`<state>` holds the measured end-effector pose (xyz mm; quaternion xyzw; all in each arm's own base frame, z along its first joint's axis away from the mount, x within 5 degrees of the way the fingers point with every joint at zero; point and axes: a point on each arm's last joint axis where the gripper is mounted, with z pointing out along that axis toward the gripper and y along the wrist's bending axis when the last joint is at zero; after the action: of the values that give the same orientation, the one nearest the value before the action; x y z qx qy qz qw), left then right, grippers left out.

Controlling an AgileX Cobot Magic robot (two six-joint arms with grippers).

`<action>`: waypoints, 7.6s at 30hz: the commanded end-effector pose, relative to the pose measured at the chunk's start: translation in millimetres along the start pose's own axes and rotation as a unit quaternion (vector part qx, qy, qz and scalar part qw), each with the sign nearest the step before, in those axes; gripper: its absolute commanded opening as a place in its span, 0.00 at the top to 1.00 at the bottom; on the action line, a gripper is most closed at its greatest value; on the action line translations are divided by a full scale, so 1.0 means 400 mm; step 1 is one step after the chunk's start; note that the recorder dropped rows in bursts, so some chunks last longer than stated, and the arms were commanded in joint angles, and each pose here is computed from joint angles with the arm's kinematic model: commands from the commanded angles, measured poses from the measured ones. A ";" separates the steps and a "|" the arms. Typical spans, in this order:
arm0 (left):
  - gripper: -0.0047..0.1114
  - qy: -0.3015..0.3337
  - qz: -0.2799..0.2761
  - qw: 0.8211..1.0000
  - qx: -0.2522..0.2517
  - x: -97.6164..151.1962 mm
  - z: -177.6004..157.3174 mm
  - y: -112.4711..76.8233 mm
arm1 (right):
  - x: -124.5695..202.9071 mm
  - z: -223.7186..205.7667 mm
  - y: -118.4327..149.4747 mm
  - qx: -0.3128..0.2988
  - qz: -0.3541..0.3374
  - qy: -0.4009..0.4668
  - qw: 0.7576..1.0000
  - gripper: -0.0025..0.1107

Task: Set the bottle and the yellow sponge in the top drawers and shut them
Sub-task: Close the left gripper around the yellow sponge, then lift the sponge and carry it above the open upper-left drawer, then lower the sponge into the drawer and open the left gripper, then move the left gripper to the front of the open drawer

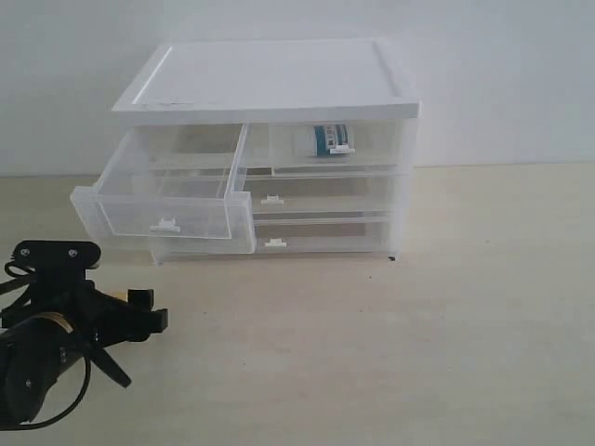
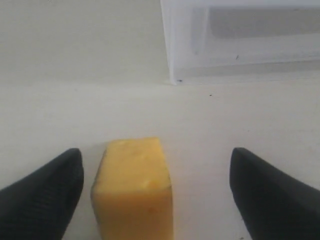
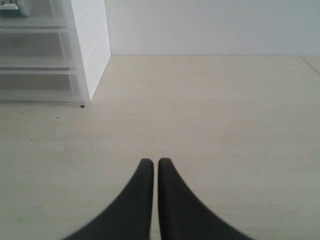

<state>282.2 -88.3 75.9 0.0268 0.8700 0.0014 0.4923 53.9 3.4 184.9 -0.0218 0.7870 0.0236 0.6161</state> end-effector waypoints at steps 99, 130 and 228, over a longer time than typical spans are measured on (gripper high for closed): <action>0.92 -0.124 0.449 0.873 0.144 -0.468 -0.171 -0.084 | 0.002 0.000 0.000 0.001 0.000 -0.004 1.000 0.97; 0.44 -0.074 0.246 0.954 0.154 -0.471 -0.095 -0.100 | 0.002 0.000 0.000 0.001 0.000 -0.004 1.000 0.97; 0.59 0.176 0.674 0.643 0.319 -0.562 -0.243 -0.074 | 0.002 0.000 0.000 0.001 0.000 -0.004 1.000 0.97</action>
<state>310.6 -120.4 313.0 0.7571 0.6384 0.0664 0.1215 53.9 3.4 184.9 -0.0210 0.7870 0.0242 0.6161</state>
